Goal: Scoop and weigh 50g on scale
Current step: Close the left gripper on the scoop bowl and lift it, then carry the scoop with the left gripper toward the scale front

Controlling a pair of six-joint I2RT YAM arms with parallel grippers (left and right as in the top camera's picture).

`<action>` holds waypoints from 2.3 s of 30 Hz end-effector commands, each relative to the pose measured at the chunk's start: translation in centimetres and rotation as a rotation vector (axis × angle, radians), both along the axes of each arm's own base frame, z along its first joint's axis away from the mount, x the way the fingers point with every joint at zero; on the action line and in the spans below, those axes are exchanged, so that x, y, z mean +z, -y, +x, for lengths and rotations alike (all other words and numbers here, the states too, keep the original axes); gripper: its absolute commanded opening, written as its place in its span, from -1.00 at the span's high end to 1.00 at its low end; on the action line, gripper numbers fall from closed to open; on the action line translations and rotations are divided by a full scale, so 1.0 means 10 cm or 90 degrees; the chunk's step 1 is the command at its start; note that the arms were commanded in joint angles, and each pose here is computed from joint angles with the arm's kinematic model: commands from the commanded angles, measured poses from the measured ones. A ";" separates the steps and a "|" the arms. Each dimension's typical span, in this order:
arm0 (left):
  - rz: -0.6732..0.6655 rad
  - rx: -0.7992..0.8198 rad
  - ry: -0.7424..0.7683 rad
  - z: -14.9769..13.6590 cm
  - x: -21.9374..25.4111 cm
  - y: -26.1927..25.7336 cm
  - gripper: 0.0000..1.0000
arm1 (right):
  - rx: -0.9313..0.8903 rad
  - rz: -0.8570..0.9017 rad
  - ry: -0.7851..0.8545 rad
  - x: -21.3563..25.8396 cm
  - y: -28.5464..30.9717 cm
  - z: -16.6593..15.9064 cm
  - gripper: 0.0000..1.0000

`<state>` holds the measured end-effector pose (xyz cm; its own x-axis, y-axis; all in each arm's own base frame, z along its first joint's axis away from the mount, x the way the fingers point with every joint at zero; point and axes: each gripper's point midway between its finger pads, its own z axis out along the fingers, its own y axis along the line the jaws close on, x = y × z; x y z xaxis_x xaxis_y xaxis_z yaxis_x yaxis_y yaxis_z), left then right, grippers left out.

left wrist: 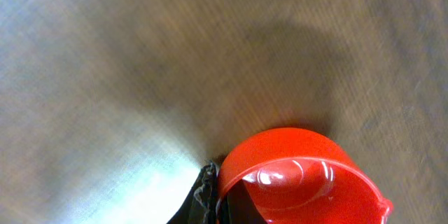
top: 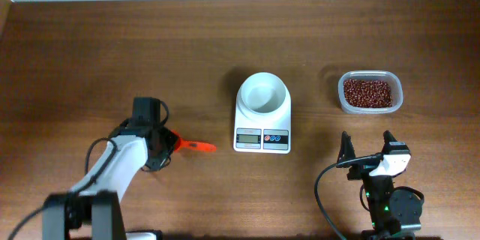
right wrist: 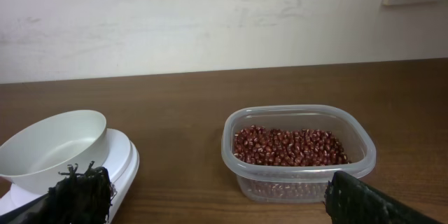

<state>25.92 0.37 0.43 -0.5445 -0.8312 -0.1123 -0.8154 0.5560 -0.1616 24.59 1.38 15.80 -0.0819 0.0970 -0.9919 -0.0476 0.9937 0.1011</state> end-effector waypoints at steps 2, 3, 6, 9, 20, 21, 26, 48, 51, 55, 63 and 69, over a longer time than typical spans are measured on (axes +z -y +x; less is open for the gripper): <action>0.008 -0.014 0.107 0.03 0.50 0.00 1.00 | 0.002 -0.001 0.000 -0.02 -0.01 0.00 -0.98; 0.008 -0.014 0.131 0.01 0.63 0.00 1.00 | 0.002 -0.001 0.000 -0.02 -0.01 0.00 -0.98; 0.009 -0.014 0.183 -0.11 0.92 0.00 1.00 | 0.002 -0.001 0.000 -0.02 -0.01 0.00 -0.98; 0.018 -0.032 0.242 -0.19 1.17 0.00 1.00 | 0.002 -0.001 0.000 -0.02 -0.01 0.00 -0.98; -0.062 -0.081 0.356 -0.22 1.57 0.26 1.00 | 0.002 -0.001 0.000 -0.02 -0.01 0.00 -0.98; -0.078 -0.087 0.356 -0.22 1.58 0.30 1.00 | 0.002 -0.001 0.000 -0.02 -0.01 0.00 -0.98; -0.145 -0.031 0.333 -0.28 1.55 0.40 1.00 | 0.002 -0.001 0.000 -0.02 -0.01 0.00 -0.97; -0.095 -0.015 0.302 -0.33 1.48 0.44 1.00 | 0.002 -0.001 0.000 -0.02 -0.01 0.00 -0.98; -0.091 -0.011 0.294 -0.32 1.51 0.43 1.00 | 0.002 -0.001 -0.001 -0.02 -0.01 0.00 -0.98; -0.082 -0.011 0.251 -0.27 1.73 0.43 1.00 | 0.002 -0.001 -0.001 -0.02 -0.01 0.00 -0.98; -0.076 -0.126 0.152 -0.19 1.94 0.85 1.00 | 0.002 -0.001 -0.001 -0.02 -0.01 0.00 -0.98; -0.072 -0.179 0.145 -0.29 1.93 1.05 1.00 | 0.002 -0.001 -0.001 -0.02 -0.01 0.00 -0.98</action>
